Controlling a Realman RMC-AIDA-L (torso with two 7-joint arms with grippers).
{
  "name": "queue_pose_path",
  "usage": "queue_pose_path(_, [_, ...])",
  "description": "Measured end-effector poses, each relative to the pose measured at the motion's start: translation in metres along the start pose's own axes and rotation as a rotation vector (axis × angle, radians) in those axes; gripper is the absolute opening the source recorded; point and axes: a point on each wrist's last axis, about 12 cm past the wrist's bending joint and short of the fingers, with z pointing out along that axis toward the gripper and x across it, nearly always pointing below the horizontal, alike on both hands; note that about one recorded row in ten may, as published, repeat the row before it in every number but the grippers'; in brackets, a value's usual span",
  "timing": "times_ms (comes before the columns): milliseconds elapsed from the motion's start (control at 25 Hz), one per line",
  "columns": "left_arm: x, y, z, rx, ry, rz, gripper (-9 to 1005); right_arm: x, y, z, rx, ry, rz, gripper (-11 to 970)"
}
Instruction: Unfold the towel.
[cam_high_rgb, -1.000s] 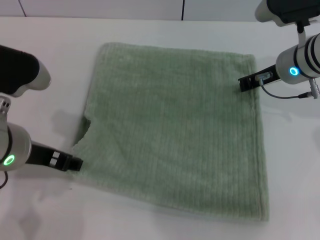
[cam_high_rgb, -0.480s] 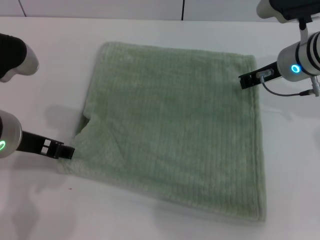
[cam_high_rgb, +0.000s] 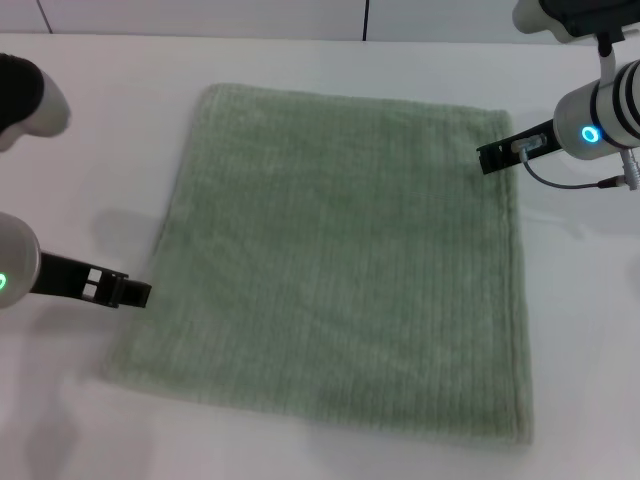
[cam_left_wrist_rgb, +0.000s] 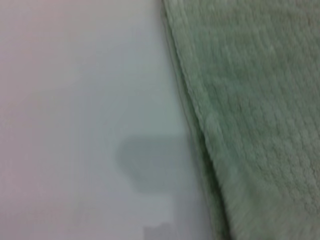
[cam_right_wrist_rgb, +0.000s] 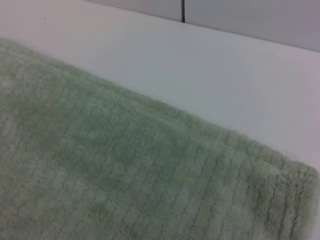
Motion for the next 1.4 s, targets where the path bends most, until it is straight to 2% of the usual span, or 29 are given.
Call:
queue_pose_path(360, [-0.001,0.004,-0.005,-0.008,-0.009,-0.017,792,-0.004,-0.001,-0.003,0.002,-0.022,0.002,-1])
queue_pose_path(440, [-0.006,0.006,-0.006,-0.011,-0.048,-0.007,792,-0.007,-0.001,-0.007,0.008,-0.055,-0.01,-1])
queue_pose_path(480, [-0.016,0.005,-0.006,-0.012,-0.135,0.037,792,-0.011,-0.001,-0.011,0.012,-0.082,-0.024,-1])
queue_pose_path(520, [-0.016,0.005,-0.006,-0.012,-0.135,0.037,792,-0.016,0.0,-0.016,0.016,-0.119,-0.042,-1])
queue_pose_path(560, [-0.026,0.006,-0.007,-0.018,-0.231,0.085,792,-0.024,0.001,-0.024,0.023,-0.171,-0.064,-1])
queue_pose_path(640, [-0.026,0.006,-0.007,-0.018,-0.231,0.085,792,-0.036,0.003,-0.037,0.041,-0.269,-0.1,-1])
queue_pose_path(680, [-0.047,0.012,-0.009,-0.063,-0.496,0.164,792,-0.043,0.004,-0.047,0.057,-0.346,-0.126,-1])
queue_pose_path(760, [-0.057,0.018,-0.013,-0.13,-0.741,0.211,792,-0.048,0.009,-0.063,0.083,-0.481,-0.176,-1])
queue_pose_path(840, [-0.057,0.018,-0.013,-0.13,-0.741,0.211,792,-0.048,0.021,-0.085,0.114,-0.677,-0.254,-1])
queue_pose_path(880, [-0.059,0.022,-0.014,-0.225,-1.009,0.254,792,-0.046,0.027,-0.094,0.13,-0.763,-0.281,-1])
queue_pose_path(960, [-0.048,0.031,-0.007,-0.316,-1.293,0.2,790,-0.032,0.035,-0.113,0.185,-0.966,-0.301,-1])
queue_pose_path(1000, [-0.048,0.031,-0.007,-0.316,-1.293,0.2,790,-0.013,0.041,-0.125,0.262,-1.156,-0.279,-1])
queue_pose_path(1040, [-0.048,0.031,-0.007,-0.316,-1.293,0.2,789,-0.013,0.041,-0.125,0.262,-1.156,-0.279,-1])
queue_pose_path(1080, [-0.036,0.037,0.002,-0.345,-1.401,0.147,788,0.0,0.042,-0.13,0.311,-1.246,-0.264,-1])
queue_pose_path(1120, [-0.022,0.041,0.017,-0.361,-1.457,0.104,787,0.016,0.042,-0.129,0.367,-1.312,-0.259,-1])
queue_pose_path(1160, [-0.012,0.043,0.025,-0.372,-1.492,0.078,787,0.03,0.041,-0.127,0.415,-1.37,-0.25,-1])
queue_pose_path(1200, [-0.012,0.043,0.025,-0.372,-1.492,0.078,786,0.047,0.039,-0.124,0.46,-1.432,-0.239,-1])
queue_pose_path(1240, [0.013,0.048,0.05,-0.406,-1.53,0.051,785,0.064,0.036,-0.118,0.487,-1.494,-0.213,-1])
queue_pose_path(1320, [0.025,0.05,0.063,-0.426,-1.527,0.044,785,0.099,0.029,-0.105,0.516,-1.582,-0.167,-1])
queue_pose_path(1400, [0.025,0.05,0.063,-0.426,-1.527,0.044,785,0.135,0.017,-0.095,0.518,-1.66,-0.126,-1])
